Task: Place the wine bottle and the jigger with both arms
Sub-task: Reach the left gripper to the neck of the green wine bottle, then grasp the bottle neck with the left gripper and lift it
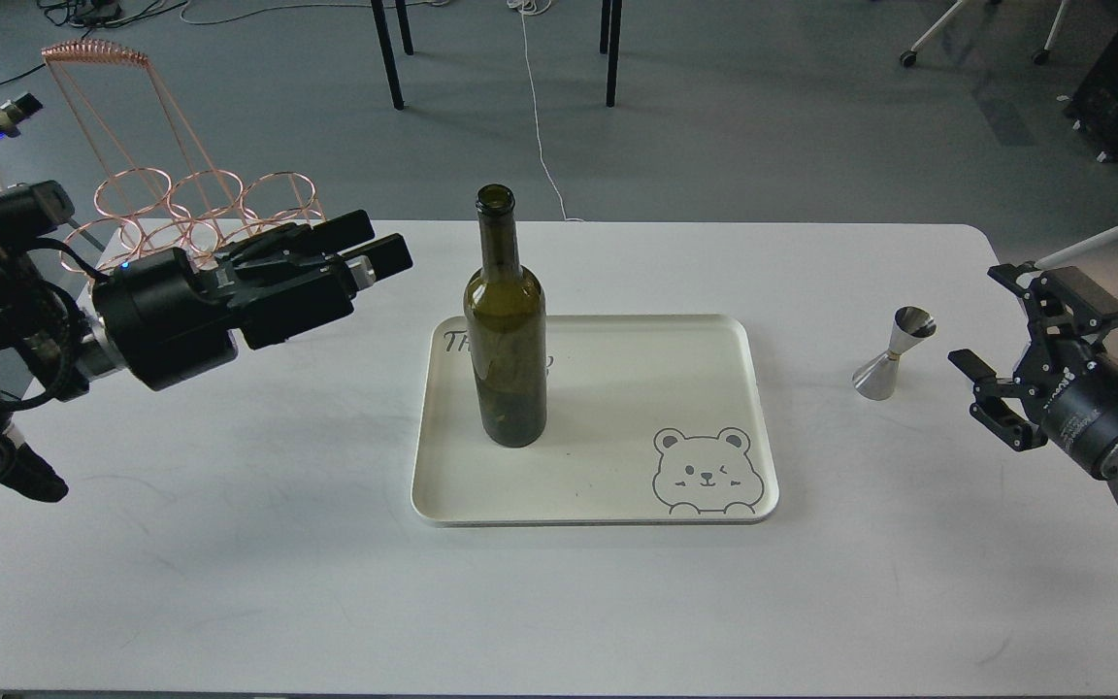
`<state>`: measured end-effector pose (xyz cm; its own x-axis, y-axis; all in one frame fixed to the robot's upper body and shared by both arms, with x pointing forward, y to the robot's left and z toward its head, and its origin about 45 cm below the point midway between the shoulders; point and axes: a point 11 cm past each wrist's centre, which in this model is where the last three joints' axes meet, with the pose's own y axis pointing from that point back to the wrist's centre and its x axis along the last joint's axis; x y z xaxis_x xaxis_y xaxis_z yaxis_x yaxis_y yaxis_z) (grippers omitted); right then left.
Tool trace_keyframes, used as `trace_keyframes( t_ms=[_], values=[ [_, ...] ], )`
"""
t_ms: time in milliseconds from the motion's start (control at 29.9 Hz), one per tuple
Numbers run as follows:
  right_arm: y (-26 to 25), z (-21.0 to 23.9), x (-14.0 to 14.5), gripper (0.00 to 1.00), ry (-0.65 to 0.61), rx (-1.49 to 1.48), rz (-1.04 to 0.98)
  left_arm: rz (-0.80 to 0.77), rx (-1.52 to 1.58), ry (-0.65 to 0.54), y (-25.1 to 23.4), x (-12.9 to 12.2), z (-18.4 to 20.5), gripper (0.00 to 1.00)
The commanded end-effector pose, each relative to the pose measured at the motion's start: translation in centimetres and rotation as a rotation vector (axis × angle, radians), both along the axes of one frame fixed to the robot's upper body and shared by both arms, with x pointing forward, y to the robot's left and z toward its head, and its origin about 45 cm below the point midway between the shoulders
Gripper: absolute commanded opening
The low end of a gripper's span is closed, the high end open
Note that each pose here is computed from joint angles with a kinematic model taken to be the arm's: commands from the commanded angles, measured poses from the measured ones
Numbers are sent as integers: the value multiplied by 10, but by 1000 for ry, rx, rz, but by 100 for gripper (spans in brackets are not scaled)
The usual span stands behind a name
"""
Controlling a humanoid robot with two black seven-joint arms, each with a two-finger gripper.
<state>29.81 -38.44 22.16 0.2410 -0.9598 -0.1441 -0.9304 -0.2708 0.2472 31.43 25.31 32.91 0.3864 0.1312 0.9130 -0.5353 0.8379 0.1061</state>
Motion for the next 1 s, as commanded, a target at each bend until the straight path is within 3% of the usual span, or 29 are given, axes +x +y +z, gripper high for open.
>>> trace_keyframes(
  t_ms=[0,701,835,968],
  values=[
    [4,-2,1,98,3,21,0,-32,186,-72,-11,12,-15,98],
    [-5,-4,0,98,6,-12,-33,-122,217,-110,-70,59,-19,96],
    [-6,-4,0,98,5,-19,-40,-125,190,-113,-81,64,-20,80],
    [-6,-3,0,98,5,-20,-40,-125,189,-111,-83,66,-21,47]
  ],
)
